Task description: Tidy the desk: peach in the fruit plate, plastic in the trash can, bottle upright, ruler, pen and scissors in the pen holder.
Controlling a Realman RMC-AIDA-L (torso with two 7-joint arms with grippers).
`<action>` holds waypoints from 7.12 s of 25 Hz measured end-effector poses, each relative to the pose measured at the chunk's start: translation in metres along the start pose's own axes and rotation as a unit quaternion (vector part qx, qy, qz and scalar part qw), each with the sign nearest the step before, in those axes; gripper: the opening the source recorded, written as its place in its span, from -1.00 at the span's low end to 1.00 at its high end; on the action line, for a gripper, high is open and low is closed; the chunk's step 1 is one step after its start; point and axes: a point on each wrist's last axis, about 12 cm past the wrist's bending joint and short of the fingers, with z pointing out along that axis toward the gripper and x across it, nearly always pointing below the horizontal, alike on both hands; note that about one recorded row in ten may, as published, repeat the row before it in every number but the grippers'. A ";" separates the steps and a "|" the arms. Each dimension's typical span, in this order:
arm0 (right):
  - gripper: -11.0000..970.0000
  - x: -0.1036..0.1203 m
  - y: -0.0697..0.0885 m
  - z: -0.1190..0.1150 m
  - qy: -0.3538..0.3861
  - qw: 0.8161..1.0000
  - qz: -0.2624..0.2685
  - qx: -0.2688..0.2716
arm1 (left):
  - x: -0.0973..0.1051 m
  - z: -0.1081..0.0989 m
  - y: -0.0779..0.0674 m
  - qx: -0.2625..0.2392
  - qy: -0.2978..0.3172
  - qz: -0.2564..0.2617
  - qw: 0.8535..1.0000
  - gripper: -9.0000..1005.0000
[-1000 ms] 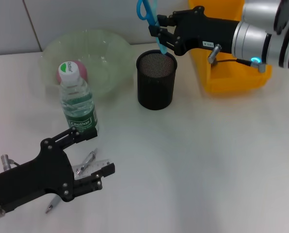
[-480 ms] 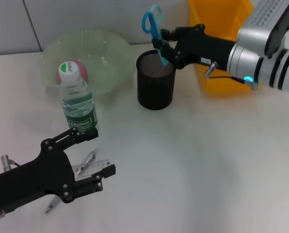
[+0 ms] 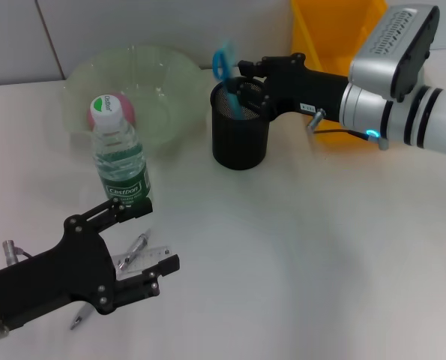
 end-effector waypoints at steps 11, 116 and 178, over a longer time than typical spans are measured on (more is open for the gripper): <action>0.27 -0.002 -0.002 -0.026 -0.023 0.999 0.033 -0.007 | 0.001 -0.002 -0.001 -0.002 0.001 -0.001 1.000 0.59; 0.56 0.004 -0.014 -0.130 0.150 0.966 0.068 -0.199 | -0.042 0.087 0.070 0.114 0.418 0.076 0.898 0.59; 0.56 0.011 -0.012 -0.119 0.171 0.961 0.070 -0.205 | -0.033 0.098 0.073 0.142 0.447 0.092 0.879 0.59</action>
